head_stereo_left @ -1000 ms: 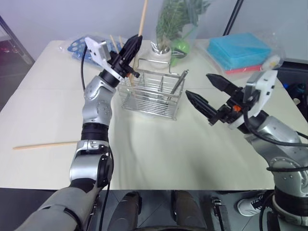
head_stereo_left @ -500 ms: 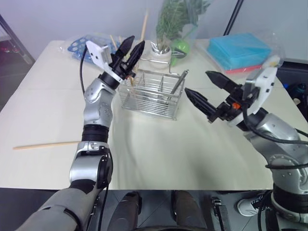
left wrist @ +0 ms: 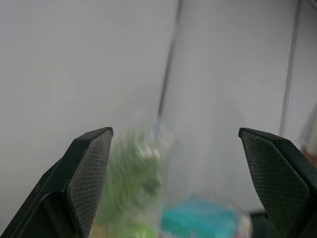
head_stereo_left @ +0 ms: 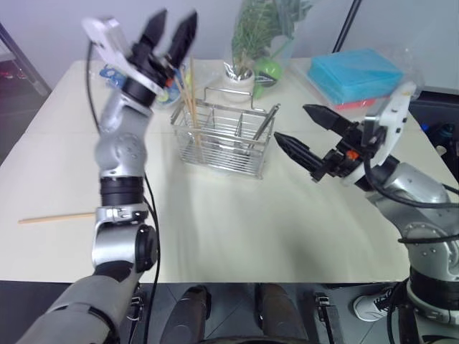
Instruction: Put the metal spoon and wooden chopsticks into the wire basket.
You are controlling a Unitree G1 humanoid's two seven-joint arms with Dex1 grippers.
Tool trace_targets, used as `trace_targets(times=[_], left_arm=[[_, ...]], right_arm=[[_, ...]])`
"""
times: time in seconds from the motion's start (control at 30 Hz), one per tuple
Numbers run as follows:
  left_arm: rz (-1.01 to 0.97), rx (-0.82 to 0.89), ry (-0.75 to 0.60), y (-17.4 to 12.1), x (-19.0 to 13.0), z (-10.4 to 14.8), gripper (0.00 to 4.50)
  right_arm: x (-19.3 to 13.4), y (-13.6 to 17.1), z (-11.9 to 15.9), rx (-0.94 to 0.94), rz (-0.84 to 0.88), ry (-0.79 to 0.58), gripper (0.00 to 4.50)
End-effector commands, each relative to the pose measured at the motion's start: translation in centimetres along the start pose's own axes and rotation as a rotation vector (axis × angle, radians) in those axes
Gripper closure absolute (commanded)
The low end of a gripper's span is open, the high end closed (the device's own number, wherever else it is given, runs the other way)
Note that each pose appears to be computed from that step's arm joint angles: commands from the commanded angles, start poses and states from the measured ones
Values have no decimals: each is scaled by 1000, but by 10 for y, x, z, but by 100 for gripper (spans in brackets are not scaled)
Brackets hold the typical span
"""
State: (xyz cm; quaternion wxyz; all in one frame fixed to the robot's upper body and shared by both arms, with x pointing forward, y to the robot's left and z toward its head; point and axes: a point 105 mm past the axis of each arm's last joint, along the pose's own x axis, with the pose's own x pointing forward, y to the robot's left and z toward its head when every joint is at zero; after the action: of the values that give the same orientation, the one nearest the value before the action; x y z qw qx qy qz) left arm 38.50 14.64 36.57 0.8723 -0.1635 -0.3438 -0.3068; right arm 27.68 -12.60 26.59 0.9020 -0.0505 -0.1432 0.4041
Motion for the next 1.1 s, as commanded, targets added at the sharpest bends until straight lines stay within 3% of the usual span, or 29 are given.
trace_targets(times=[0.03, 0.17, 0.27, 0.43, 0.53, 0.83, 1.1], left_arm=[[172, 58, -27, 22, 3, 39, 24], [612, 203, 126, 82, -25, 50, 24], [907, 295, 313, 110, -64, 40, 24], [1186, 376, 600, 111, -115, 17, 24], [1386, 323, 731, 99, -155, 4, 24], [1837, 194, 805, 67, -229, -6, 24], [2001, 66, 739, 54, -258, -13, 24]], right_arm=[[1, 14, 11, -47, 107, -5, 0], [0, 27, 9, -92, 232, 49, 0], [-1, 32, 7, -86, 309, 80, 0], [-3, 32, 3, -81, 368, 112, 0], [-1, 29, 2, -76, 388, 122, 0], [5, 25, -6, -56, 452, 156, 0], [6, 29, -15, -19, 455, 157, 0]])
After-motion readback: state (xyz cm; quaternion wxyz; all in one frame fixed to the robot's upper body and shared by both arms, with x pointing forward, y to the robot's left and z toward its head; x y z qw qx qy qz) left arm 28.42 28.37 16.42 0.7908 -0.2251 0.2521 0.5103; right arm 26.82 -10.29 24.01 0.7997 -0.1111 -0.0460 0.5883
